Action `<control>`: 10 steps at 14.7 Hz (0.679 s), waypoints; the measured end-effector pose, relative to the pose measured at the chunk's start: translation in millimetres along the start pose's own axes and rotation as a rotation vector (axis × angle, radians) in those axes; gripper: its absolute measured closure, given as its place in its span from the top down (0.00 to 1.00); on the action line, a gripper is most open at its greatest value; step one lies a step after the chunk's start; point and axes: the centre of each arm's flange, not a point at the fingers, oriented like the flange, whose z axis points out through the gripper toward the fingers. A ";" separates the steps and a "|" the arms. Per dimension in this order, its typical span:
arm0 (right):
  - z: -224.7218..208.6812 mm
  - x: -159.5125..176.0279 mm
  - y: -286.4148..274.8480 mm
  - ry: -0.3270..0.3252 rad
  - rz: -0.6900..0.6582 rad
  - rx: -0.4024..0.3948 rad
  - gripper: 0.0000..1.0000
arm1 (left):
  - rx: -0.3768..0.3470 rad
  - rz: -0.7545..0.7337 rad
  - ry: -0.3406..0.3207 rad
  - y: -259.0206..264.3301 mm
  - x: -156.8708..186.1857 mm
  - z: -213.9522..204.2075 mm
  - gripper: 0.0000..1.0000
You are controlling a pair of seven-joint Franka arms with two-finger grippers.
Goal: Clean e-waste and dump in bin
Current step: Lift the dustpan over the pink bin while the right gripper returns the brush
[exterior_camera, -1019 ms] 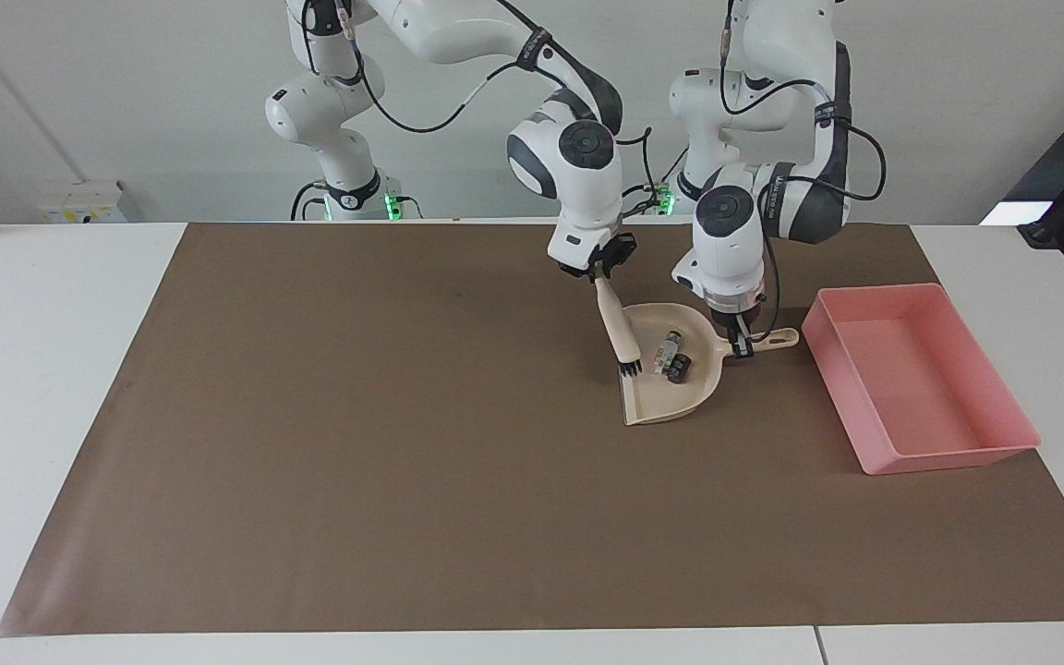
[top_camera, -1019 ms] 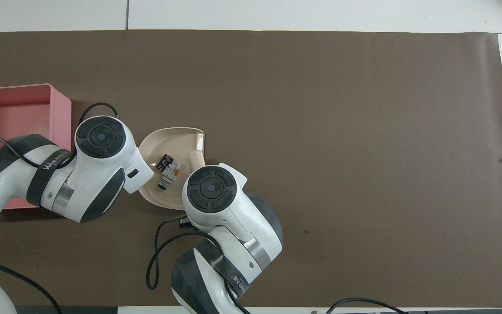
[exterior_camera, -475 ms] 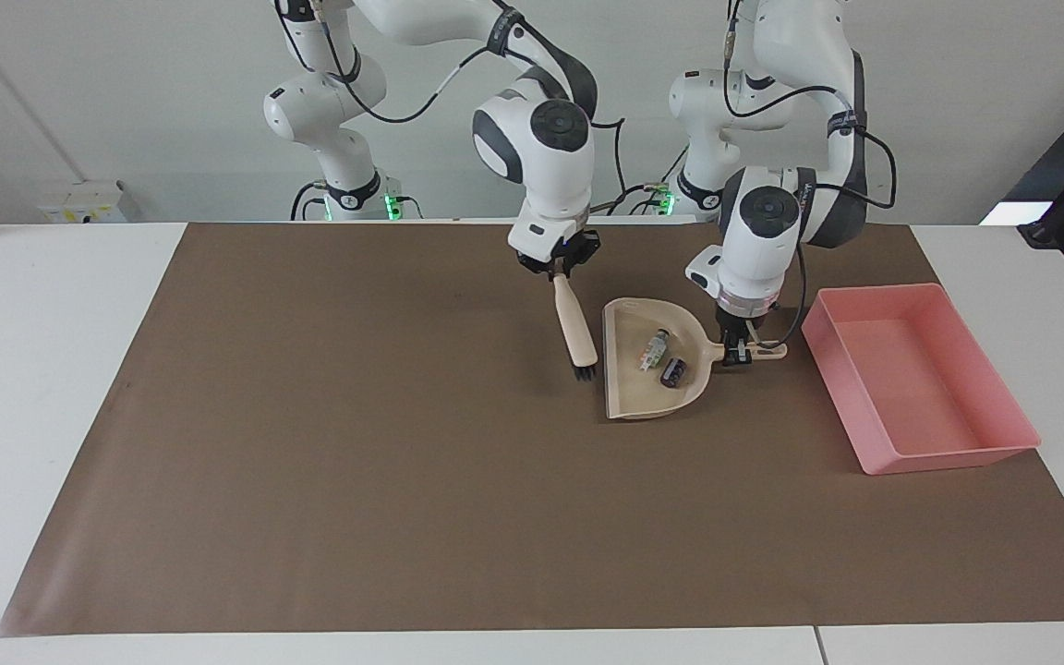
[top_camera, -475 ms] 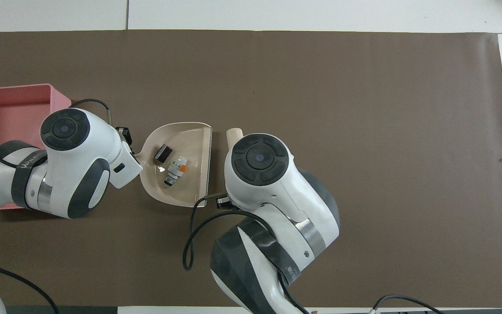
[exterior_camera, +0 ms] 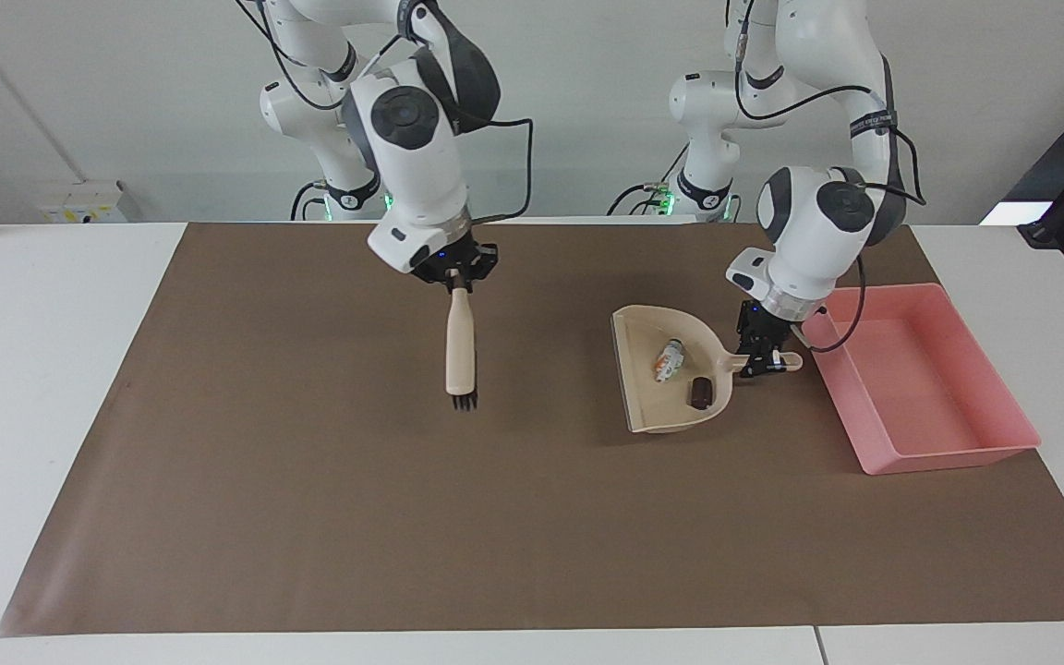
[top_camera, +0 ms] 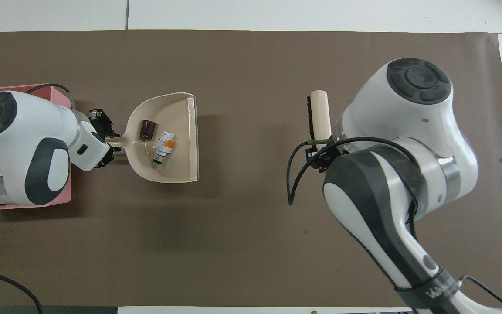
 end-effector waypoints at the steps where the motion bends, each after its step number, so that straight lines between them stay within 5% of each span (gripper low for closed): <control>1: -1.2 7.1 30.5 -0.017 -0.002 0.001 0.25 | -0.008 -0.021 0.014 -6.0 -7.6 -12.5 0.32; 5: 12.3 19.9 157.8 -0.043 -0.027 -0.006 0.25 | -0.046 -0.074 0.040 -26.1 -64.6 -70.7 0.32; 10: 70.8 10.9 292.9 0.026 -0.048 -0.058 0.25 | -0.010 -0.112 0.052 -28.4 -182.8 -120.2 0.32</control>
